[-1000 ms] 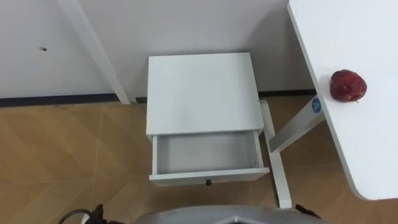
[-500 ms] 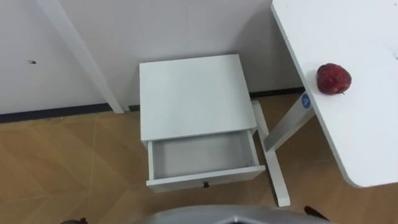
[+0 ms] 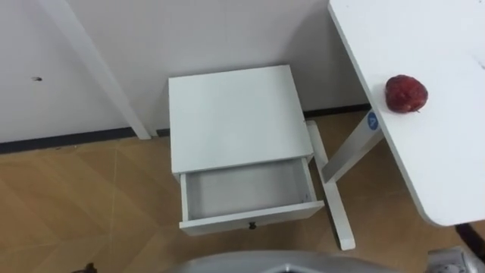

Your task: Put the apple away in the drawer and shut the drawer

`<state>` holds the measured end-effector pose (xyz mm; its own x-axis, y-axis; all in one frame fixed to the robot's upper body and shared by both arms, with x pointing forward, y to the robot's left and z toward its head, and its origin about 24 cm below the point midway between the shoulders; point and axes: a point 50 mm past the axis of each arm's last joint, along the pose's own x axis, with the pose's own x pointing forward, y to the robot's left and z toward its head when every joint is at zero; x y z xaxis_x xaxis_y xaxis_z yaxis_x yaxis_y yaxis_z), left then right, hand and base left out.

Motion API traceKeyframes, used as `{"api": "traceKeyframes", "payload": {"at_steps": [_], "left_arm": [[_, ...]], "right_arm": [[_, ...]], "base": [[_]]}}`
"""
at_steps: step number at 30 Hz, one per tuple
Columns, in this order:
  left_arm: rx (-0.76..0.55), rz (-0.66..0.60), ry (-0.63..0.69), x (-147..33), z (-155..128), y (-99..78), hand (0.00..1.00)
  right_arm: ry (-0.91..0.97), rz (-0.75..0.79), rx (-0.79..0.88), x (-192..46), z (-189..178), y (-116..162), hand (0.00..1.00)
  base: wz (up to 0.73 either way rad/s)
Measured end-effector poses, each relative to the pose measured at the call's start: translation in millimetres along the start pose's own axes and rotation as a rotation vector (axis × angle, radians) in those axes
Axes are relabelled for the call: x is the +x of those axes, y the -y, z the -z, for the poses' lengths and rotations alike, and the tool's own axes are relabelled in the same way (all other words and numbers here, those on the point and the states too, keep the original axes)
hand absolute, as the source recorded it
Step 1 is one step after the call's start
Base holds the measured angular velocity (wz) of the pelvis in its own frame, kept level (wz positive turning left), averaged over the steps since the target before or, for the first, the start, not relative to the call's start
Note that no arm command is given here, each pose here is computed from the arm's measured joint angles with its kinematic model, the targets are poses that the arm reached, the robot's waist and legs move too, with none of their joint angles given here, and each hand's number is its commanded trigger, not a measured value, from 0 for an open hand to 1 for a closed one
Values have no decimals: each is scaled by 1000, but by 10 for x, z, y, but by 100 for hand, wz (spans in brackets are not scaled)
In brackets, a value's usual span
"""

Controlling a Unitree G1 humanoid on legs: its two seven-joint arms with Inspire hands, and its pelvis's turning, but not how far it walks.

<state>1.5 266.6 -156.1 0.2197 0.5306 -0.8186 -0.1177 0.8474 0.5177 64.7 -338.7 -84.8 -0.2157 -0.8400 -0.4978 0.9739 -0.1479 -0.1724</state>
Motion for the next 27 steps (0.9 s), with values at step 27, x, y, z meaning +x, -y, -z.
{"api": "traceKeyframes", "payload": {"at_steps": [27], "left_arm": [[102, 68, 111, 6, -227, 114, 0]], "right_arm": [[796, -208, -2, -802, -844, -553, 0]], "base": [[-1]]}}
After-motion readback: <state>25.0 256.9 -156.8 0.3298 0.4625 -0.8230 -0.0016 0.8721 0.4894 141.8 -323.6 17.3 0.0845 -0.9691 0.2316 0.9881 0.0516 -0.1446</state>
